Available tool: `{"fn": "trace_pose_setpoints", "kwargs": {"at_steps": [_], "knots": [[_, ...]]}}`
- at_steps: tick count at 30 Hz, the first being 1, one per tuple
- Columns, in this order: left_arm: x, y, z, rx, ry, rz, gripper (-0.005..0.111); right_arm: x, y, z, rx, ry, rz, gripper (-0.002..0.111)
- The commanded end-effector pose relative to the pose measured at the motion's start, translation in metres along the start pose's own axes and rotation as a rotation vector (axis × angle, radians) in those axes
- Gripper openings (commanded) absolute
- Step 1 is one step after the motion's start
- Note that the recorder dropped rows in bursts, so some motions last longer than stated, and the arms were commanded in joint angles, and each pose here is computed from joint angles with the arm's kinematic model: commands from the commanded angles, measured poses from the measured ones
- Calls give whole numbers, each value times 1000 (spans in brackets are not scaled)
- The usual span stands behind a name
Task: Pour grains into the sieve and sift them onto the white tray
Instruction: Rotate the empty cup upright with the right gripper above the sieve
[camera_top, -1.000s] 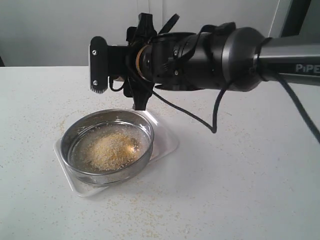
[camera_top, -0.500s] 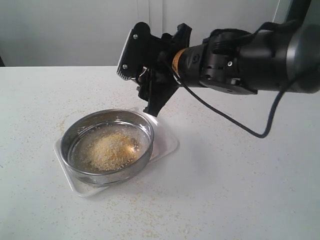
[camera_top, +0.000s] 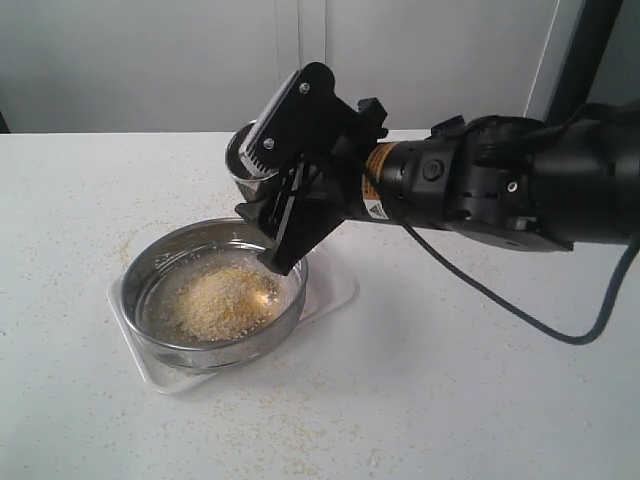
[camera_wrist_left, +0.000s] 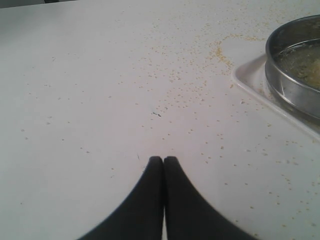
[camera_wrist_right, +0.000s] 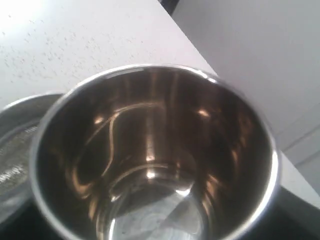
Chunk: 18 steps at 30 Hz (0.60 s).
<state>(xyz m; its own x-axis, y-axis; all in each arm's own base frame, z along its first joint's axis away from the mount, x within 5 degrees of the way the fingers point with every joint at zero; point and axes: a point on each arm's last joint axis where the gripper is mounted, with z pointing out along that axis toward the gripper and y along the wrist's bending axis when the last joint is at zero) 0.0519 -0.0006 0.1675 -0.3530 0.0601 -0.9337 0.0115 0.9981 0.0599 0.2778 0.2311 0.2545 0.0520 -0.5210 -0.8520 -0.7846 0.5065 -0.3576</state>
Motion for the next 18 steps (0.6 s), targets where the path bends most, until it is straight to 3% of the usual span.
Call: {"fn": "trace_pose_setpoints", "kwargs": {"at_steps": [1,11,18], "knots": [[1,0,0,2,0,-9,0,0,8,-6,-70,-119,87,0],[1,0,0,2,0,-9,0,28,12,-26,-191,-335,220,0],[1,0,0,2,0,-9,0,48,9,-36,-193,-358,274,0]]}}
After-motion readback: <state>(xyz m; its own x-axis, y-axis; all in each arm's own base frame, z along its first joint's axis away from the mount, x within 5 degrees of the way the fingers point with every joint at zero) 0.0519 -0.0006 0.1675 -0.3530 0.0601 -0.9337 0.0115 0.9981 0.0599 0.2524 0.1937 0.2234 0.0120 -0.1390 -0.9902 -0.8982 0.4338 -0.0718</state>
